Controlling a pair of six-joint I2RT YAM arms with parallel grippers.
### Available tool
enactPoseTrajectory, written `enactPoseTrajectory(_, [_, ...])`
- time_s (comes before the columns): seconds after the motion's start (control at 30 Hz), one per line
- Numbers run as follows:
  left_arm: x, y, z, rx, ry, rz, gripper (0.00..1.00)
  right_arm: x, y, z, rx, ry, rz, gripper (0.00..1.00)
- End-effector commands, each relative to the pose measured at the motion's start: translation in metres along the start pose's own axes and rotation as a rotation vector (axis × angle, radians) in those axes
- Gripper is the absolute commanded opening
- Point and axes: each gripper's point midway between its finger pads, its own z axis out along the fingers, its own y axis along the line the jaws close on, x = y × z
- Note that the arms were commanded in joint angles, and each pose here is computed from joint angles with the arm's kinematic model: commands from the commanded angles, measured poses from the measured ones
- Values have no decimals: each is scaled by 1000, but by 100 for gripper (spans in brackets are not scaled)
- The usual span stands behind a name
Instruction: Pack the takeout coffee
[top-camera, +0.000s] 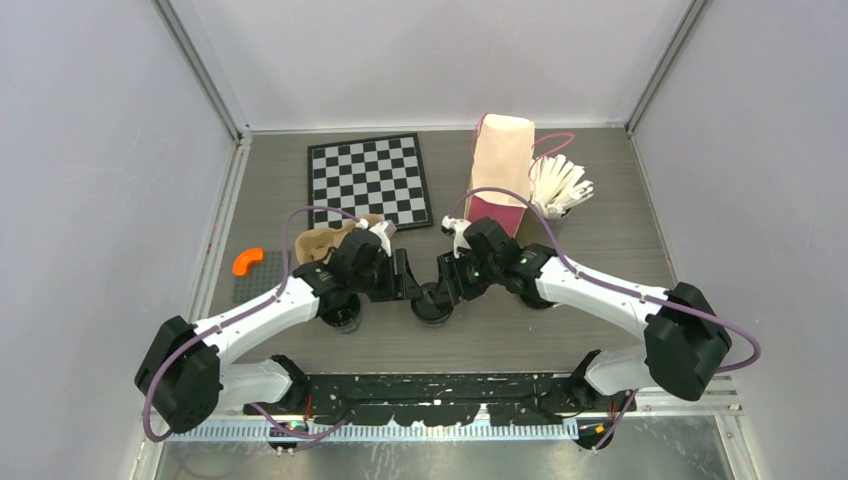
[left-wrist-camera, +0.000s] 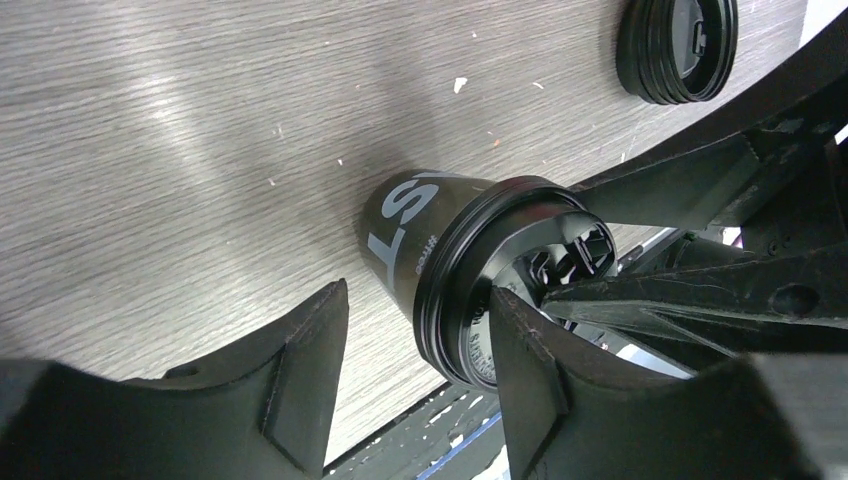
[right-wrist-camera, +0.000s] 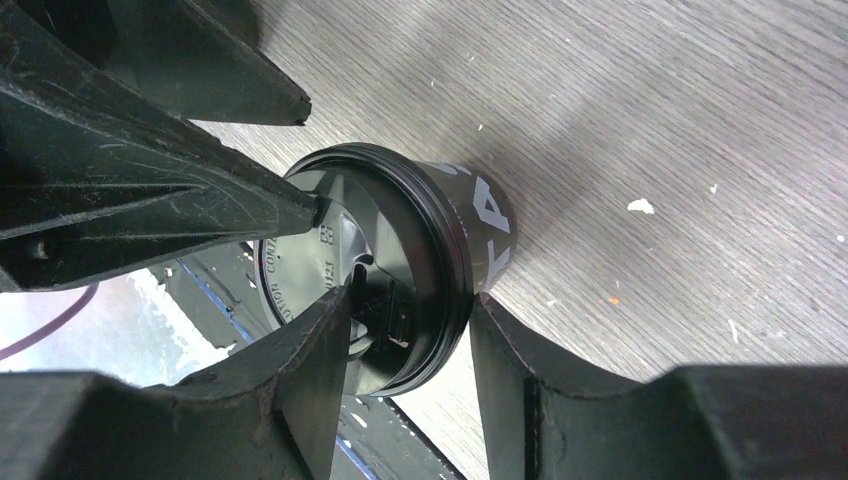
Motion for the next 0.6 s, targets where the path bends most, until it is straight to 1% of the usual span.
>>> enactPoseTrajectory(0.0, [-4,-4,6,19,-6,41,53,1,-10,-9,65,23,3,52])
enactPoseTrajectory(0.1, [1,-3,11,28,17,31,50,-9,-3,-17,65,-11,56,55])
enactPoseTrajectory(0.17, [5,-2,13,31,29,20,48,-16,-2,-24,91,-41,106,61])
enactPoseTrajectory(0.23, [7,0,14,29,36,14,47,-17,-5,-30,126,-58,160,71])
enactPoseTrajectory(0.3, [9,1,15,28,40,8,47,-16,-3,-36,133,-67,213,76])
enactPoseTrajectory(0.37, [10,1,14,32,36,6,46,-13,0,-40,123,-82,272,77])
enactPoseTrajectory(0.47, [10,0,12,40,31,-1,46,-6,5,-43,89,-101,375,74])
enactPoseTrajectory(0.57, [11,-1,11,45,29,-5,46,0,12,-46,58,-114,424,72])
